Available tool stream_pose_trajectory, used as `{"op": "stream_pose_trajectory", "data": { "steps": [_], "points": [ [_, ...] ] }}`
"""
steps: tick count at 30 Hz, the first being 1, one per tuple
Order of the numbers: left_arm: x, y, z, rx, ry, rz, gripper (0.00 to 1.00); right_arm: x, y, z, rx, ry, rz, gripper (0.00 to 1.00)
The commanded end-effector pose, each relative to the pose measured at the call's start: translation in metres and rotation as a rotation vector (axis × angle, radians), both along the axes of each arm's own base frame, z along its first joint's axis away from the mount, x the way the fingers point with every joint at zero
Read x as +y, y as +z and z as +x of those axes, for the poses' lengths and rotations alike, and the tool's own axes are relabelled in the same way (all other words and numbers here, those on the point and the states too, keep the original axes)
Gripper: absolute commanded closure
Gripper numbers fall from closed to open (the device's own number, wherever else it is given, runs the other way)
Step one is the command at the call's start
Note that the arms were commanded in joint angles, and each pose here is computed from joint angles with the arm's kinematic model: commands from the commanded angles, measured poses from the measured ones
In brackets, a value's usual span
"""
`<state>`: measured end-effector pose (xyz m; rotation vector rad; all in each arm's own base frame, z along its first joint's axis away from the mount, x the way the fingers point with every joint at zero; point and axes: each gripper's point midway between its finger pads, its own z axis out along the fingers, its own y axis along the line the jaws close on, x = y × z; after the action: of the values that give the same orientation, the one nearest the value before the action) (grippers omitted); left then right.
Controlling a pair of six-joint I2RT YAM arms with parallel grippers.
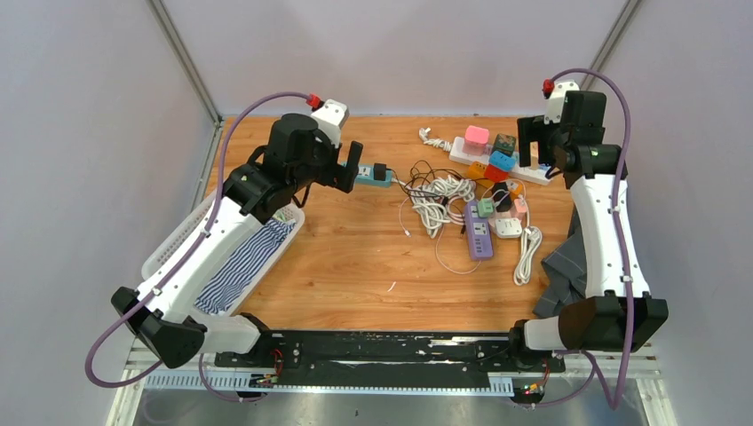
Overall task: Pull the plug off the socket
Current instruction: Pick up the socket from the corner of the board.
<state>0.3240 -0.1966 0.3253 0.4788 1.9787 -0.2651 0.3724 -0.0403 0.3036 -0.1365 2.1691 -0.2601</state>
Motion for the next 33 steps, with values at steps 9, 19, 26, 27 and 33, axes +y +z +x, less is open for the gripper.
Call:
{"op": "stream_pose_trajectory", "data": {
  "steps": [9, 19, 26, 27, 33],
  "points": [
    [-0.012, 0.001, 0.0, -0.095, -0.031, -0.156, 0.0, 0.054, 0.012, 0.015, -0.046, 0.345, 0.098, 0.0],
    [0.008, -0.013, 0.007, -0.068, 0.003, -0.37, 0.0, 0.18, -0.02, -0.053, -0.193, 1.341, -0.055, 0.0],
    [0.027, -0.039, 0.004, -0.065, 0.052, -0.394, 0.0, 0.218, -0.05, -0.024, -0.135, 1.488, -0.121, 0.0],
    [0.031, -0.042, 0.003, -0.066, 0.061, -0.388, 0.0, 0.223, -0.054, -0.016, -0.122, 1.496, -0.113, 0.0],
    [0.057, -0.055, -0.004, -0.074, 0.12, -0.349, 0.0, 0.261, -0.09, 0.021, -0.027, 1.562, -0.098, 0.0]
  ]
}}
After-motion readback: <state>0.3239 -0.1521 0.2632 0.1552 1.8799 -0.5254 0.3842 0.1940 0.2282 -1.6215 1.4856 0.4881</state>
